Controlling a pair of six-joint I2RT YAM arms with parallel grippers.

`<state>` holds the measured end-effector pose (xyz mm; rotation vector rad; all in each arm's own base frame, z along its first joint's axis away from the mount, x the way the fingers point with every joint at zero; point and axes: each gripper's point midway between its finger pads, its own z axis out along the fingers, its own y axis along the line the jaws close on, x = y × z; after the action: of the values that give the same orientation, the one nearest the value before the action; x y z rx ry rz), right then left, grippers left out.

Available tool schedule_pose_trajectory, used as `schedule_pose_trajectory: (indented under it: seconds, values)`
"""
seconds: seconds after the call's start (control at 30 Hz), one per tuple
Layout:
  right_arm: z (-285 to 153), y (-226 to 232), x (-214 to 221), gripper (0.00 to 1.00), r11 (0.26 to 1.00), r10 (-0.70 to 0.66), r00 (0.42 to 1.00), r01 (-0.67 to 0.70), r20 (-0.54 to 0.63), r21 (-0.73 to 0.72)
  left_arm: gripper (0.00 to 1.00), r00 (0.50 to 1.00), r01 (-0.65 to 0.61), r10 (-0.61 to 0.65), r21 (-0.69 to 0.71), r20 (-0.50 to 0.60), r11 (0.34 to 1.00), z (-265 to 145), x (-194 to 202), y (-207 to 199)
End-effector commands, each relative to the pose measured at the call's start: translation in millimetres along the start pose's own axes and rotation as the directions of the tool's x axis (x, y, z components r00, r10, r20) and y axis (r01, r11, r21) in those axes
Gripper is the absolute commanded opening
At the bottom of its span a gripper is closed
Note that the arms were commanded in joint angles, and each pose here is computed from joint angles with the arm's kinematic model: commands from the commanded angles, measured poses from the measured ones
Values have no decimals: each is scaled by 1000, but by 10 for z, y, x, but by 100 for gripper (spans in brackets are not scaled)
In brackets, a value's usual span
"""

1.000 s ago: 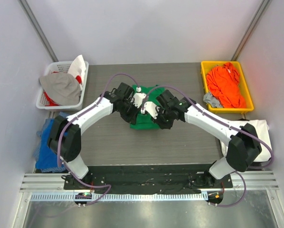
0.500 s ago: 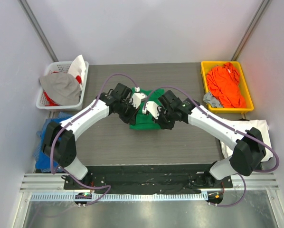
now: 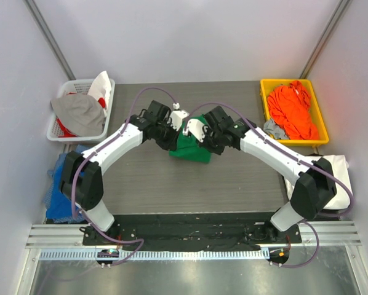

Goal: Fold and stack the t-shirts
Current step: Fold the tshirt

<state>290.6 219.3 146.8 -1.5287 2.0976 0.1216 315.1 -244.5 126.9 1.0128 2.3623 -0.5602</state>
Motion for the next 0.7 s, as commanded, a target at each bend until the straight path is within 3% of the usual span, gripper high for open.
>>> schedule_pose_trajectory:
  seconds: [0.0,0.3,0.67]
  values:
    - [-141,-457,-104,1,993,6,1000,-8,14,115,0,997,29,-21,-113,68,993,-75,-240,331]
    - [-139,-1043,-180,1,972,40,998,-48,39,230,0,988,77,-54,-157,146,985,40,-529,621]
    - [111,-1539,-237,1,961,78,996,-86,41,262,0,983,112,-79,-201,166,973,302,-763,1058]
